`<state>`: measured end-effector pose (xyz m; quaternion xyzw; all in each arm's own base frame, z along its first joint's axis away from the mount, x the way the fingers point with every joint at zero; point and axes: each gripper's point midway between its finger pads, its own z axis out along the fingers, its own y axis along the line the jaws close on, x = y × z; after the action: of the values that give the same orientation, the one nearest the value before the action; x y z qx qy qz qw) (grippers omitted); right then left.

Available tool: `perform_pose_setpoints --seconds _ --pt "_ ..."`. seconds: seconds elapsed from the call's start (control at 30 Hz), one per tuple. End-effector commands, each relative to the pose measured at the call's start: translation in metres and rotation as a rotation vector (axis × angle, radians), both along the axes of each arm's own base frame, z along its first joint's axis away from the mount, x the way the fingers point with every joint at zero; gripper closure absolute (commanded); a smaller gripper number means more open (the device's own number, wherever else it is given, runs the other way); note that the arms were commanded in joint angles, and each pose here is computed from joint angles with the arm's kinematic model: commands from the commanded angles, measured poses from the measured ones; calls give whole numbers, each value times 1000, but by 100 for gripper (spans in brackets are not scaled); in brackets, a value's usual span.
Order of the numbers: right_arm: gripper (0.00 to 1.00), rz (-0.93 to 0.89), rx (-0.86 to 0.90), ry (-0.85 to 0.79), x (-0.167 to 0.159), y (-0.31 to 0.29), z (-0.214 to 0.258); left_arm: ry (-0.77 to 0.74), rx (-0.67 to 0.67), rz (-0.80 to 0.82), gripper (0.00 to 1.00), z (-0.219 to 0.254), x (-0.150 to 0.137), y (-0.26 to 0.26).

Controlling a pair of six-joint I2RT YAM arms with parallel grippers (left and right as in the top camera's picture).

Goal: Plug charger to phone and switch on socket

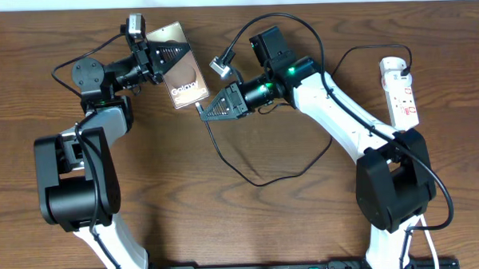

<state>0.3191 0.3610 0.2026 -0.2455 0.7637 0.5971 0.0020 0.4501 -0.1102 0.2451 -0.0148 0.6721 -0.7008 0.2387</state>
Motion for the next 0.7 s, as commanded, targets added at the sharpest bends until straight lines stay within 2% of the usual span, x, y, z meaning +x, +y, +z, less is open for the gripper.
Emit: perform_pose_setpoints --seconds 0.0,0.67 --pt "99 4 6 -15 1 0 -1 -32 -5 14 93 13 0 1" --pt "99 -2 5 -6 2 2 0 -9 -14 12 93 13 0 0"
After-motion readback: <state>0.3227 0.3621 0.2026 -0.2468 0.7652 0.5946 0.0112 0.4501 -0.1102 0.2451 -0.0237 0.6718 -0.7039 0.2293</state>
